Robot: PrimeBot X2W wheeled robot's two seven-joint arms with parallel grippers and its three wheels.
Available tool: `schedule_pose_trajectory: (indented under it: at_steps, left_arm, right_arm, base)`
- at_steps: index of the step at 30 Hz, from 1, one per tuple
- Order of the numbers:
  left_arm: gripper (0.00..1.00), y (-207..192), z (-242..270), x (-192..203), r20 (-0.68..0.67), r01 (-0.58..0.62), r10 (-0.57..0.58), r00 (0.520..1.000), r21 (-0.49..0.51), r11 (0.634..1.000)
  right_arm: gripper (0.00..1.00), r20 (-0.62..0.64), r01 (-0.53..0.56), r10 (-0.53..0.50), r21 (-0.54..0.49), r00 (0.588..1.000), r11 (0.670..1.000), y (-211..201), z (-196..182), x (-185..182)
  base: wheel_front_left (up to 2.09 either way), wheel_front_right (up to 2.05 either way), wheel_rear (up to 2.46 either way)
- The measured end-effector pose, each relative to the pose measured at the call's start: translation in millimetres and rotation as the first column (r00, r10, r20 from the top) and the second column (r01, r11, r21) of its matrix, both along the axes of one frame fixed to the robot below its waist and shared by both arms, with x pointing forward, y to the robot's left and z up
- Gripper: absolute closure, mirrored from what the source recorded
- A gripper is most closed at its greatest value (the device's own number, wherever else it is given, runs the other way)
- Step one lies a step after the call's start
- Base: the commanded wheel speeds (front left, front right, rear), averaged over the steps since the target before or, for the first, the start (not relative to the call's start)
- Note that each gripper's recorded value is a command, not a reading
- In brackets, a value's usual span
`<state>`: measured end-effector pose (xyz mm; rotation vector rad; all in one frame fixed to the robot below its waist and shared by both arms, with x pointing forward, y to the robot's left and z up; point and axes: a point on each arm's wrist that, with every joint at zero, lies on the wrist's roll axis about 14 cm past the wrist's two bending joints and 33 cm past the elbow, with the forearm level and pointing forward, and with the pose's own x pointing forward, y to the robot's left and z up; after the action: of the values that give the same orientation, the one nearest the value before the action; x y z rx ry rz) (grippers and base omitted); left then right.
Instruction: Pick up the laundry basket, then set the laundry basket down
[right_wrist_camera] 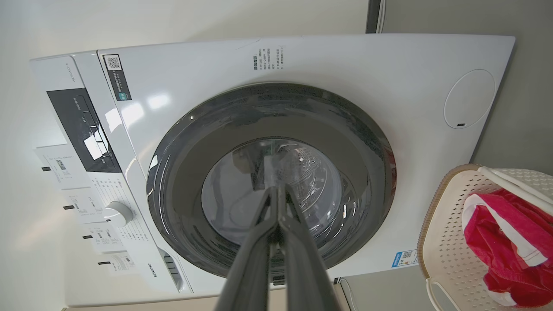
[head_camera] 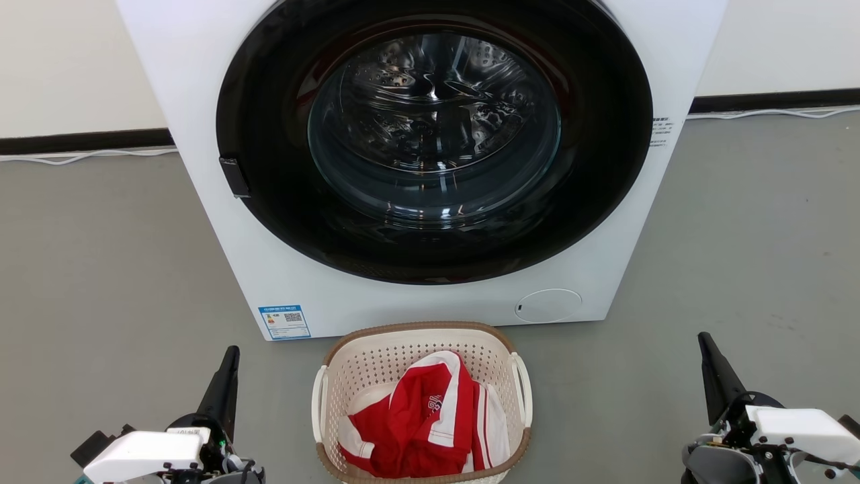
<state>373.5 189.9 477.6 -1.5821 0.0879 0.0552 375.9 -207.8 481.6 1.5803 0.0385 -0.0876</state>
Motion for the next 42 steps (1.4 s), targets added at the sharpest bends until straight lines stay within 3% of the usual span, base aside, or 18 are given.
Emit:
schedule_pose_trajectory:
  at_steps: [13, 14, 21, 32, 42]
  left_arm:
    - [1.0, 0, 0, 0, 0.0, 0.0, 0.0, 1.0, 0.0, 1.0]
    - [0.0, 0, -2, -1, -0.005, 0.0, 0.0, 1.0, -0.001, 1.0]
    - [0.0, -3, -45, -26, -0.139, -0.009, 0.007, 0.99, -0.019, 1.0]
    - [0.0, -4, -34, -22, -0.11, -0.005, 0.01, 0.994, 0.046, 0.999]
    - [0.0, -7, -22, -18, -0.089, 0.015, 0.0, 0.996, 0.159, 0.987]
  right_arm:
    - [1.0, 0.0, 0.0, 0.0, 0.0, 1.0, 1.0, 0, 0, 0]
    - [0.0, -0.006, 0.0, 0.0, 0.0, 1.0, 1.0, 0, -2, -1]
    - [0.0, -0.136, 0.002, 0.001, 0.024, 0.991, 1.0, 5, -44, -26]
    - [0.0, -0.128, -0.011, 0.007, -0.026, 0.992, 1.0, 10, -41, -24]
    - [0.0, -0.103, -0.026, 0.011, -0.147, 0.995, 0.989, 11, -31, -21]
  base:
    - [0.0, 0.0, 0.0]
    - [0.0, 0.0, 0.0]
    - [0.0, 0.0, 0.0]
    - [0.0, 0.0, 0.0]
    - [0.0, 0.0, 0.0]
